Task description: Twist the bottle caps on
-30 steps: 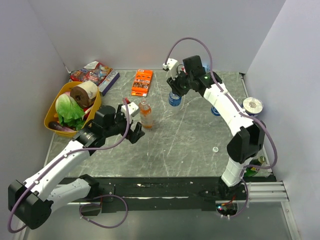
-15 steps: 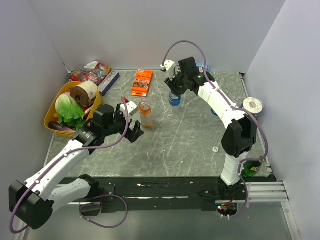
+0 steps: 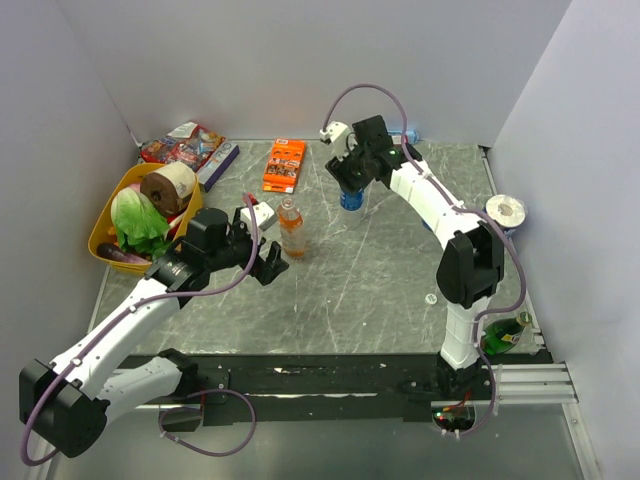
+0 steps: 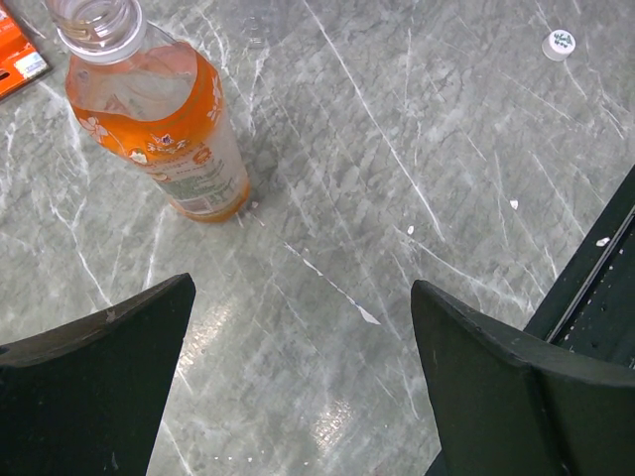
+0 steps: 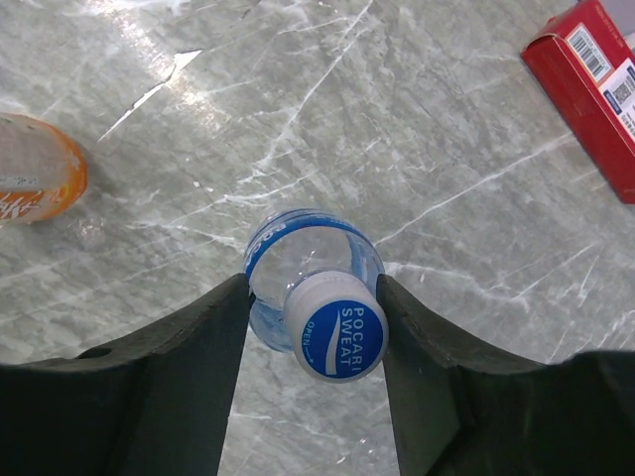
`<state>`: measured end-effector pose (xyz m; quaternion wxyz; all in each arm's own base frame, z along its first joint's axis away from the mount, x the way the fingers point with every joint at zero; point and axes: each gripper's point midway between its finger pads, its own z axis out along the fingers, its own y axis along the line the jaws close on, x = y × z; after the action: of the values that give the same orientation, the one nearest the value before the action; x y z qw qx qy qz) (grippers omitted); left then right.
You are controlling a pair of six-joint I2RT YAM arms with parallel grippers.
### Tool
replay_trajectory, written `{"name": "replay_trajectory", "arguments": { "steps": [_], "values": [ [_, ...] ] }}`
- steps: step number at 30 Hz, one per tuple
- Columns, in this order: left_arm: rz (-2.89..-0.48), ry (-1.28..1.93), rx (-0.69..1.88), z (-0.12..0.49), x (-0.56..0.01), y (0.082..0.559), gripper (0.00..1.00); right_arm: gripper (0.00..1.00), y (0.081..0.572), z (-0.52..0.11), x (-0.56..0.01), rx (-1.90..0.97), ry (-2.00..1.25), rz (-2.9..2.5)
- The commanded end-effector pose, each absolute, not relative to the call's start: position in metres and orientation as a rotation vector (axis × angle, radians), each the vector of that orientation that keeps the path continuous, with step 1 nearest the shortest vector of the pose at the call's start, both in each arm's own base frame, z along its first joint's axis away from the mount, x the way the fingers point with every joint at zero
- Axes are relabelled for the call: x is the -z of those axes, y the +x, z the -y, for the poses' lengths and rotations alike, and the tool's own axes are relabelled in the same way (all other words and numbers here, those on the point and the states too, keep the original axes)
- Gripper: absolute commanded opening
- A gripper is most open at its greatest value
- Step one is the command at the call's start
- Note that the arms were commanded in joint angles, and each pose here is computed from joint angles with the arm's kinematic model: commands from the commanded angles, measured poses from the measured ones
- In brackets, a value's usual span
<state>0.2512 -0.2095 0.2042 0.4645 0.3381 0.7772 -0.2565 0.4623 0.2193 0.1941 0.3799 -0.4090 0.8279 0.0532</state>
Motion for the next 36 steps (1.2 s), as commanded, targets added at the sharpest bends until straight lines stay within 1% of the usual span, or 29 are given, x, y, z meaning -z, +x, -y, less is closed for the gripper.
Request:
{"name": "replay_trajectory", "arguments": {
  "steps": [1,4,5,8,11,13,14,17,19,21,22,23,27,31,36],
  "values": [
    [-1.851,0.834,0.661,0.216,-0.220,0.255,0.96,0.62,0.481,-0.217,-0.221,-0.125,-0.963,-2.062],
    [-1.848,0.839,0.660,0.215,-0.220,0.255,0.96,0.68,0.484,-0.214,-0.222,-0.125,-0.953,-2.061],
    [-1.852,0.830,0.642,0.213,-0.220,0.257,0.96,0.73,0.485,-0.214,-0.223,-0.125,-0.948,-2.058],
    [-1.842,0.830,0.604,0.210,-0.218,0.261,0.96,0.79,0.488,-0.213,-0.228,-0.129,-0.937,-2.050],
    [-1.847,0.828,0.582,0.208,-0.218,0.264,0.96,0.81,0.491,-0.213,-0.243,-0.139,-0.916,-2.025],
    [-1.843,0.843,0.589,0.208,-0.218,0.262,0.96,0.83,0.488,-0.214,-0.259,-0.153,-0.898,-2.004],
    [-1.841,0.845,0.585,0.207,-0.219,0.261,0.96,0.85,0.487,-0.215,-0.276,-0.159,-0.882,-1.978],
    [-1.846,0.853,0.552,0.200,-0.222,0.258,0.96,0.90,0.470,-0.228,-0.319,-0.222,-0.892,-1.873],
    [-1.856,0.835,0.524,0.191,-0.226,0.255,0.96,0.91,0.448,-0.242,-0.342,-0.305,-0.938,-1.799],
    [-1.858,0.764,0.486,0.175,-0.234,0.260,0.96,0.91,0.425,-0.261,-0.343,-0.420,-1.004,-1.773],
    [-1.864,0.703,0.483,0.168,-0.239,0.262,0.96,0.91,0.409,-0.277,-0.342,-0.531,-1.058,-1.747],
    [-1.874,0.626,0.439,0.151,-0.242,0.271,0.96,0.99,0.399,-0.285,-0.333,-0.580,-1.093,-1.751],
    [-1.888,0.450,0.386,0.117,-0.254,0.277,0.96,1.00,0.361,-0.330,-0.315,-0.736,-1.246,-1.690],
    [-1.903,0.421,0.385,0.107,-0.250,0.270,0.96,1.00,0.349,-0.361,-0.299,-0.790,-1.318,-1.668],
    [-1.898,0.449,0.406,0.109,-0.251,0.260,0.96,1.00,0.362,-0.380,-0.281,-0.772,-1.317,-1.694]
  ]
}}
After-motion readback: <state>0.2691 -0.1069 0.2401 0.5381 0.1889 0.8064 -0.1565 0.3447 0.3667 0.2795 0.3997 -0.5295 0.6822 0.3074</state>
